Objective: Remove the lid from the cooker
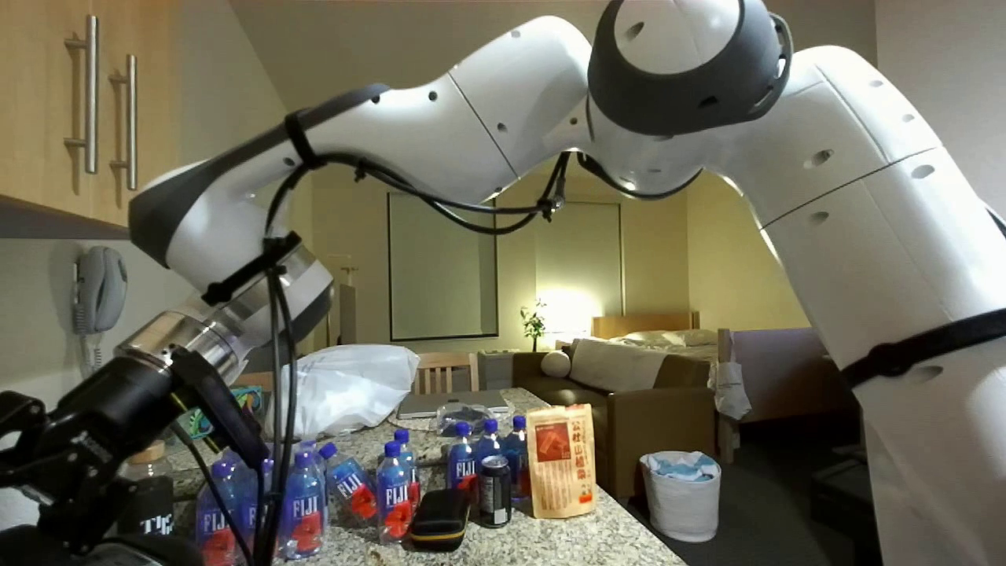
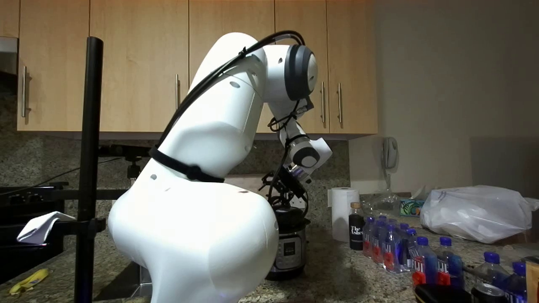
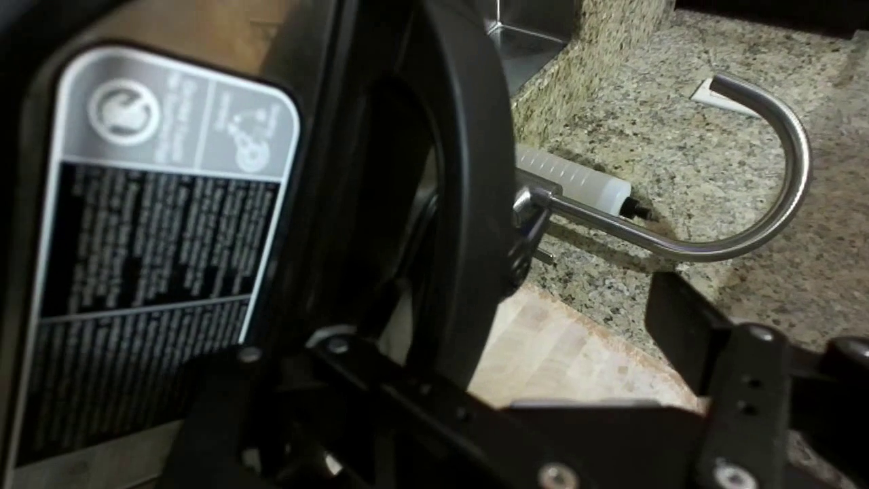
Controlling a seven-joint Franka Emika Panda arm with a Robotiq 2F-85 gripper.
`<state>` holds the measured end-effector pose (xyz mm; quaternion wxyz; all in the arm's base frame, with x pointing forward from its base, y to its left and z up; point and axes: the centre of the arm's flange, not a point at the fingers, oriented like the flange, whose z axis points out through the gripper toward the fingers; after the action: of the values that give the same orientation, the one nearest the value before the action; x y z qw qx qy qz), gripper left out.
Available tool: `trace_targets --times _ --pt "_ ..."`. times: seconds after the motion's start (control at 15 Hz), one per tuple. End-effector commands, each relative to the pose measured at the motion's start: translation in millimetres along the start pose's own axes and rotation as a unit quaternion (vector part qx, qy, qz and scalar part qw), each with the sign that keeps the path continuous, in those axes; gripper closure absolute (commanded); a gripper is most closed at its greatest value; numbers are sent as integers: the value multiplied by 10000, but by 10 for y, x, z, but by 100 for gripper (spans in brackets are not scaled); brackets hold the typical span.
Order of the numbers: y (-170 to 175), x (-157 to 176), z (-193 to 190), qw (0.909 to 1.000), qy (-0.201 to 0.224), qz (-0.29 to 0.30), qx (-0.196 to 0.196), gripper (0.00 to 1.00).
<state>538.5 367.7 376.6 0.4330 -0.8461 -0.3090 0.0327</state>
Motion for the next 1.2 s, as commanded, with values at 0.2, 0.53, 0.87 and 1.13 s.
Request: trace_targets --times 0.2,0.53,0.87,1.13 --pt "-22 -216 -99 10000 11 44 -9 58" --pt "158 -214 -134 9990 342 -19 277 92" --pt "118 -220 -128 9987 382 -109 311 100" --pt "-30 -175 -189 9984 406 -291 247 99"
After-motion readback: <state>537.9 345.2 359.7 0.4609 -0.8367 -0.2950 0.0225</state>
